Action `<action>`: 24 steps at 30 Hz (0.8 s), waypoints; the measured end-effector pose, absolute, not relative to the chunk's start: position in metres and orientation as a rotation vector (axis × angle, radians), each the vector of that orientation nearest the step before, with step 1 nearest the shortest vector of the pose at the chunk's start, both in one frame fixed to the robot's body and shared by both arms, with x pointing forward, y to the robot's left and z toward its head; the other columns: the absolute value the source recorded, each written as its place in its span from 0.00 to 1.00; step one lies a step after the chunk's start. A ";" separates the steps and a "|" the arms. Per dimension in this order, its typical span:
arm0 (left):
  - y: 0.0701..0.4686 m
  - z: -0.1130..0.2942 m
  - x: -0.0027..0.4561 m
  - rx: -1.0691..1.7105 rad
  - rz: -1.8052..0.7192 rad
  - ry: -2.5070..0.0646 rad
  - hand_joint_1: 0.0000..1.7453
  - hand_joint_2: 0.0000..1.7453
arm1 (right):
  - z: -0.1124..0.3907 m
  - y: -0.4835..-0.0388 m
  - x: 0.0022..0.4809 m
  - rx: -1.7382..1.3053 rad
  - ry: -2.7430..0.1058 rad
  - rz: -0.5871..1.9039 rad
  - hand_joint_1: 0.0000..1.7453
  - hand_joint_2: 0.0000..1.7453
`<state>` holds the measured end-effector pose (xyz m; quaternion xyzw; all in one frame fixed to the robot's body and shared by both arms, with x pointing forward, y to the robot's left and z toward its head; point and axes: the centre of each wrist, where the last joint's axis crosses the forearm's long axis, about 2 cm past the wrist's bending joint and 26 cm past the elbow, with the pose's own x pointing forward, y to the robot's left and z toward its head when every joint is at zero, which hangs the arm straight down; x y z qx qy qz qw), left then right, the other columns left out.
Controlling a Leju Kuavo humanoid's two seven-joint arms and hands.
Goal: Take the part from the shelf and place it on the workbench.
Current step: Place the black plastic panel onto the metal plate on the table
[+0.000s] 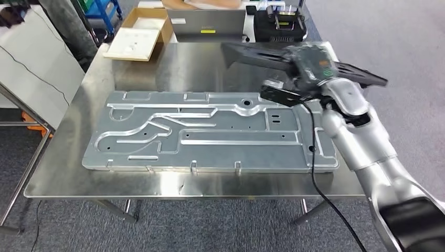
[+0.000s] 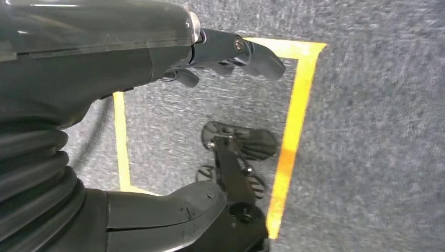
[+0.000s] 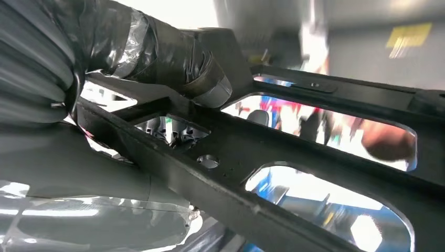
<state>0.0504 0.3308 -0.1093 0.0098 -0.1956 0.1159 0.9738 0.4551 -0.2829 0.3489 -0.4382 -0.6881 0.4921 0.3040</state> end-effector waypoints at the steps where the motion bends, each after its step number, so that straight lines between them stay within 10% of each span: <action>1: 0.331 -0.109 0.051 0.017 0.232 -0.397 0.00 1.00 | 0.345 -0.271 0.460 -1.137 -1.787 1.353 1.00 1.00; 19: 0.329 -0.109 0.049 -0.042 0.196 -0.449 0.00 1.00 | 0.271 -0.158 0.474 -0.873 -1.289 1.710 1.00 1.00; 23: 0.328 -0.110 0.049 -0.055 0.185 -0.454 0.00 1.00 | 0.259 -0.143 0.469 -0.880 -1.159 1.719 0.00 0.00; 24: 0.328 -0.110 0.048 -0.059 0.182 -0.456 0.00 1.00 | 0.254 -0.139 0.466 -0.879 -1.121 1.720 0.00 0.00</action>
